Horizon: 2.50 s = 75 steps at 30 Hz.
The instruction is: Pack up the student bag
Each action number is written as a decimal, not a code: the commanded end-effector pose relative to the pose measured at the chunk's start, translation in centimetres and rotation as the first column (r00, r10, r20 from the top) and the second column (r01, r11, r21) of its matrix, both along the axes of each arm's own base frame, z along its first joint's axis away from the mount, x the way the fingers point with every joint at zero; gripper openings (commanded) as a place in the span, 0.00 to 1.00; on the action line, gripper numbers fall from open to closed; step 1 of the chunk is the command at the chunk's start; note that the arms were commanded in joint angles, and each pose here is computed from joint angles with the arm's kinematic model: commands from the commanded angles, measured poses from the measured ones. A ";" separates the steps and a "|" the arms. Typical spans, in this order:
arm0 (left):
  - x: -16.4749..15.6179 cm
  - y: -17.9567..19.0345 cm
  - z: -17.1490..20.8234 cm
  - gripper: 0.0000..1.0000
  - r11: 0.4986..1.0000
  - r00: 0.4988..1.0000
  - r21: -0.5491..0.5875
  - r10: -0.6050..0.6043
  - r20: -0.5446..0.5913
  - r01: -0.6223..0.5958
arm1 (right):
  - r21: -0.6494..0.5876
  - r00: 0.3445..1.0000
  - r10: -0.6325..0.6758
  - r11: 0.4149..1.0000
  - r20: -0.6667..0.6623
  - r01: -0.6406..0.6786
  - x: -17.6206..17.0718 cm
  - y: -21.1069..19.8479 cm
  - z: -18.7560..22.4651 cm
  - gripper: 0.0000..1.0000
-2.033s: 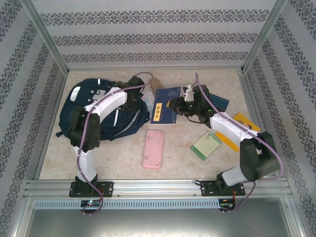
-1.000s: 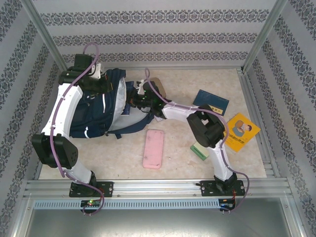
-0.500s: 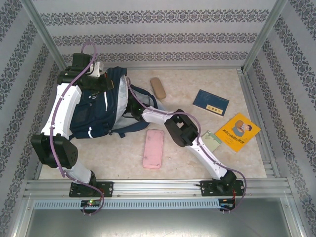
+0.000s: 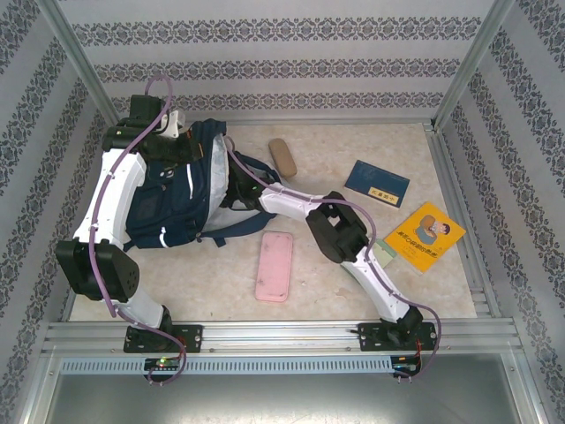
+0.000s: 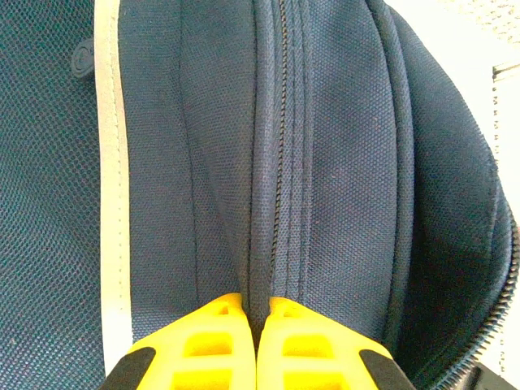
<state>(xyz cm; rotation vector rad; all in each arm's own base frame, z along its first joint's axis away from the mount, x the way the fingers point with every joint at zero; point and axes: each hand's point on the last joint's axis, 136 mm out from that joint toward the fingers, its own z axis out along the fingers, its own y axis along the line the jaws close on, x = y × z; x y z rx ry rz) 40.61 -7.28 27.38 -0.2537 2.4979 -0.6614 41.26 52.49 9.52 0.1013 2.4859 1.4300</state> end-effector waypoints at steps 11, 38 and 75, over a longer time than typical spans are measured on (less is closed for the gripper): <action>0.4 2.0 -2.9 0.00 0.993 0.998 0.115 0.026 0.062 -0.033 | -0.143 0.990 -0.081 0.985 0.115 0.097 -2.0 -12.9 4.4 0.53; -3.0 -4.6 -5.3 0.53 0.997 1.000 -0.071 -0.018 0.021 0.020 | -0.683 0.837 -0.540 0.580 0.084 0.443 5.2 -51.8 -2.8 0.30; -2.1 -18.9 -10.5 0.52 0.956 0.953 -0.043 -0.293 -0.072 0.291 | -0.628 0.940 -0.340 0.737 -0.027 0.249 3.1 -41.4 -0.5 0.35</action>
